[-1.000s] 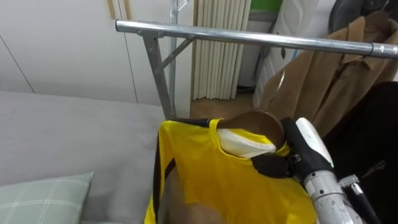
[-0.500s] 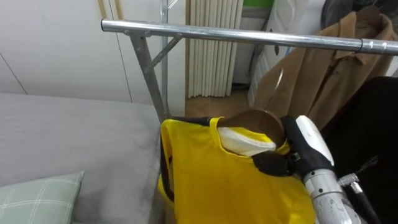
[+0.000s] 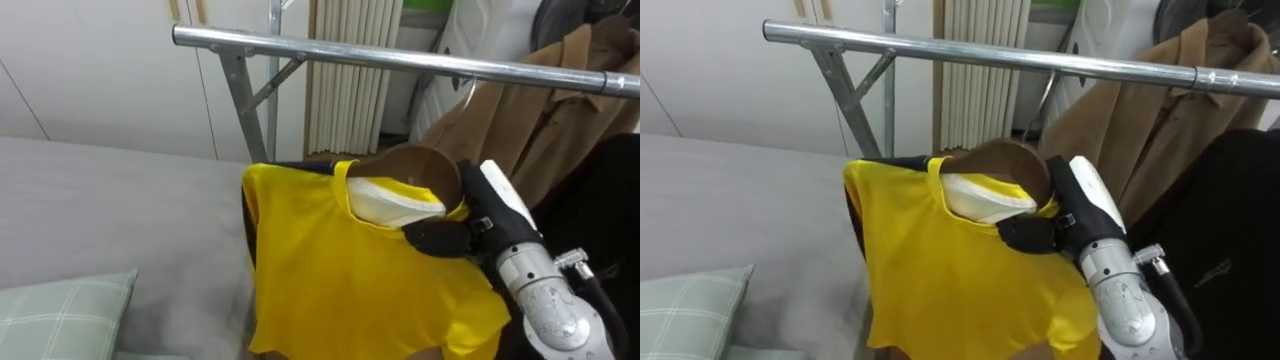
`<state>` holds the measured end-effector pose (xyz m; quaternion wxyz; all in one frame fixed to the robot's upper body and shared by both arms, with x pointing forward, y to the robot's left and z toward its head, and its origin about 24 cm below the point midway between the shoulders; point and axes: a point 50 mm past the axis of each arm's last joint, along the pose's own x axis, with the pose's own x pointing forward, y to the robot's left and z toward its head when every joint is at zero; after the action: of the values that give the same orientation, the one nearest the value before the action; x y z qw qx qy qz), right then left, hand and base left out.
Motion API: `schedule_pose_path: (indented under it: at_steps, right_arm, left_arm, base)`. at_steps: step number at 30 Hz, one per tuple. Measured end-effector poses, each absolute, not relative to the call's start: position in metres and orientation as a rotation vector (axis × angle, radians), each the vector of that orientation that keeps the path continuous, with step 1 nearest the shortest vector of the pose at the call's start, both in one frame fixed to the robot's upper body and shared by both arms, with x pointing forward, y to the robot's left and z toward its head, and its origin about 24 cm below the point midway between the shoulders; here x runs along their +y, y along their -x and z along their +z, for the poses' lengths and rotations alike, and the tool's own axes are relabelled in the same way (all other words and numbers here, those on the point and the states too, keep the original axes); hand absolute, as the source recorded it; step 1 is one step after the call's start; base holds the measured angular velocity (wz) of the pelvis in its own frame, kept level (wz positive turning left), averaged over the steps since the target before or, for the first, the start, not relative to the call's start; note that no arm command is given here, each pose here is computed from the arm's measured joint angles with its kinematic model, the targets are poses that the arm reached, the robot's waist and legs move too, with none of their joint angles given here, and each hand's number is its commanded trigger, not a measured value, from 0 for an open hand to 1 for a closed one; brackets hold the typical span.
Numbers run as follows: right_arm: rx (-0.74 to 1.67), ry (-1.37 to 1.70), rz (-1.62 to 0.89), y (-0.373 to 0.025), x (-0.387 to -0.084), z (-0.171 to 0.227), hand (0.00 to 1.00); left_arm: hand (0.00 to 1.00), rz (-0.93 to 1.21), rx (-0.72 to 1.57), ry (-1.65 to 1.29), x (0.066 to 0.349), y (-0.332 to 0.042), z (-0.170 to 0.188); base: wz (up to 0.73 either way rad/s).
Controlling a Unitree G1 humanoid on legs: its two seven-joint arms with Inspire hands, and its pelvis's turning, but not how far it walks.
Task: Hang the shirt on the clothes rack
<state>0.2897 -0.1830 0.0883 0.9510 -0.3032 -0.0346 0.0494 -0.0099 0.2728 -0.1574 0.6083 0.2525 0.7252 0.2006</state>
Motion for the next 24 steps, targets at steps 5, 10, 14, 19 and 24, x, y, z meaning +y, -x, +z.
schedule_pose_path:
  at_steps: [5, 10, 14, 19, 24]
  right_arm:
    - [-0.076, 0.578, 0.130, -0.292, -0.183, 0.093, 1.00]
    - [-0.085, 0.577, 0.185, -0.296, -0.179, 0.098, 1.00]
    - [-0.096, 0.586, 0.234, -0.302, -0.175, 0.104, 1.00]
    - [-0.061, 0.592, 0.278, -0.309, -0.175, 0.099, 1.00]
    - [-0.045, 0.592, 0.310, -0.314, -0.173, 0.099, 1.00]
  left_arm:
    - [0.00, 0.461, 1.667, -0.579, 0.279, 0.009, -0.156]
    - [0.00, 0.432, 1.643, -0.593, 0.288, 0.003, -0.153]
    - [0.00, 0.415, 1.634, -0.604, 0.290, 0.000, -0.152]
    - [0.00, 0.385, 1.628, -0.602, 0.298, -0.003, -0.150]
    - [0.00, 0.367, 1.596, -0.596, 0.301, -0.012, -0.148]
  base:
    - [0.00]
    - [0.16]
    - [0.09]
    - [0.05]
    - [0.08]
